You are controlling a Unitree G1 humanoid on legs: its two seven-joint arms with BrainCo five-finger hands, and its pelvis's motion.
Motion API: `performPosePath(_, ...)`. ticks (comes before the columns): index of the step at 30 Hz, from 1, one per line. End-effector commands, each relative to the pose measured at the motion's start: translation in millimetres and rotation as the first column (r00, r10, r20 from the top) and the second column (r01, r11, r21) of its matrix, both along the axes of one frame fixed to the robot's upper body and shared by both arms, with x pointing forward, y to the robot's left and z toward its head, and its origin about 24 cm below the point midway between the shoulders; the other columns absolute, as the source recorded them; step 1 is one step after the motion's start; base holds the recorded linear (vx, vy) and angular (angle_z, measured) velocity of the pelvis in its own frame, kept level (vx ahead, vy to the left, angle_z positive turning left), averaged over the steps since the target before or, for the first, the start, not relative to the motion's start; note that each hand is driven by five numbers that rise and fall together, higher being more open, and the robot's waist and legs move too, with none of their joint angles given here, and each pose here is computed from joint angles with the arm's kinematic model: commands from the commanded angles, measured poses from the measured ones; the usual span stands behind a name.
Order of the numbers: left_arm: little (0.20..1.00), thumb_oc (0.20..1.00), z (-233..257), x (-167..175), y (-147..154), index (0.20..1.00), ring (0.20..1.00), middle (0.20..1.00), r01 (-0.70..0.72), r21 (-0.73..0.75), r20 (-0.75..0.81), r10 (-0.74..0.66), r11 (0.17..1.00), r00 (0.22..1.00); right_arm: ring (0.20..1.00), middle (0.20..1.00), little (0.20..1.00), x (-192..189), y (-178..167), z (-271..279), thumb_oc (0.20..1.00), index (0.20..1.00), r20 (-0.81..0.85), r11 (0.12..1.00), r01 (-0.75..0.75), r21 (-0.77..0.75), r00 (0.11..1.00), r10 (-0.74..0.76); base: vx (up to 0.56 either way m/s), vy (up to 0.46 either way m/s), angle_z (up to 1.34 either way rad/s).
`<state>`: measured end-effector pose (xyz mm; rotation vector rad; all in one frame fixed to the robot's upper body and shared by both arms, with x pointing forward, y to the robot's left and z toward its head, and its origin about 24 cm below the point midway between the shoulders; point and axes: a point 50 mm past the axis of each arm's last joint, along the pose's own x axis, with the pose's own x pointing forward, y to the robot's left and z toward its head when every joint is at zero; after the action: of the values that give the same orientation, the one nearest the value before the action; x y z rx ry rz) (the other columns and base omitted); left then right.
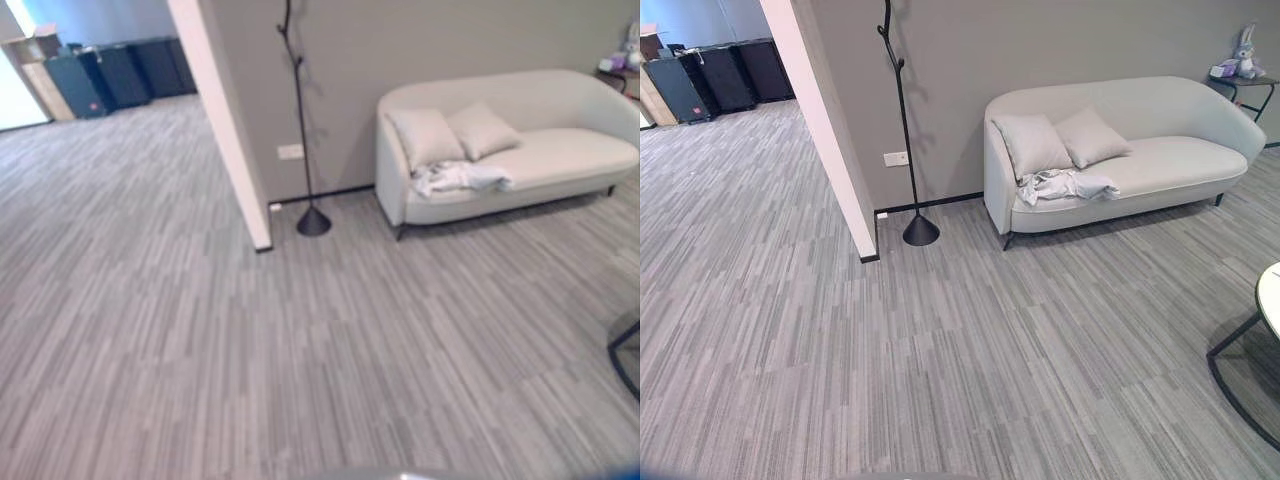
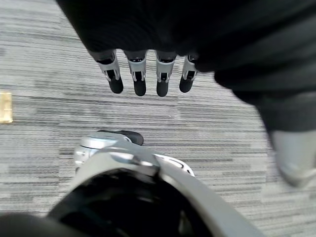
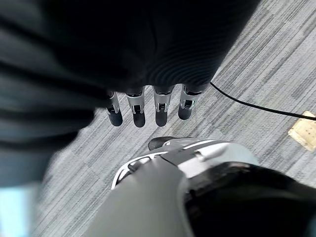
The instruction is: Hang the clothes on the sofa on the clothes rack.
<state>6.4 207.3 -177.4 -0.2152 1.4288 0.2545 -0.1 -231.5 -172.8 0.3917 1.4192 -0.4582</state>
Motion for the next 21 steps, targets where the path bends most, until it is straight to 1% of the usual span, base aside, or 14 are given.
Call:
performPosePath(1,1.000,1.000,-2,20,-19,1.000,1.000,1.000,-0.036,-0.057,0.047,0.039,0.998,0.998,1.000,1.000,1.000,2,5,-1,1.000,1.000,-0.016,0.993,0.114,0.013,0.993,-0.114,0.00,0.000,0.00)
performPosePath(3,1.000,1.000,-2,21,-19,1.000,1.000,1.000,-0.047,-0.059,0.049,0.050,0.997,0.998,1.000,1.000,1.000,-5,4,0,1.000,1.000,-0.038,0.975,0.223,0.003,0.974,-0.222,0.01,0.010,-0.04)
performPosePath(5,1.000,1.000,-2,20,-20,1.000,1.000,1.000,-0.047,-0.062,0.042,0.049,0.997,0.998,1.000,1.000,1.000,-12,3,0,1.000,1.000,-0.059,0.957,0.290,-0.012,0.955,-0.290,0.01,0.014,-0.06)
performPosePath(9,1.000,1.000,-3,16,-22,1.000,1.000,1.000,-0.048,-0.072,0.016,0.049,0.996,0.999,1.000,1.000,1.000,-15,3,1,1.000,1.000,-0.073,0.948,0.318,-0.017,0.945,-0.319,0.00,0.003,-0.01)
performPosePath(11,1.000,1.000,-3,13,-24,1.000,1.000,1.000,-0.033,-0.082,0.003,0.033,0.996,0.999,1.000,1.000,1.000,-15,5,0,1.000,1.000,-0.075,0.953,0.303,-0.011,0.950,-0.303,0.01,-0.006,-0.09)
performPosePath(18,1.000,1.000,-2,24,-25,1.000,1.000,1.000,0.033,-0.075,0.039,-0.030,0.997,0.999,1.000,1.000,1.000,-10,10,-1,1.000,1.000,-0.065,0.975,0.221,0.001,0.973,-0.220,-0.01,-0.012,-0.11)
performPosePath(19,1.000,1.000,-2,27,-25,1.000,1.000,1.000,0.065,-0.065,0.044,-0.063,0.996,0.997,1.000,1.000,1.000,-5,11,-2,1.000,1.000,-0.051,0.986,0.169,0.005,0.984,-0.169,-0.08,-0.014,-0.04)
performPosePath(21,1.000,1.000,-2,28,-24,1.000,1.000,1.000,0.069,-0.061,0.046,-0.067,0.996,0.997,1.000,1.000,1.000,-2,11,-2,1.000,1.000,-0.044,0.990,0.144,0.007,0.989,-0.144,-0.01,-0.024,-0.05)
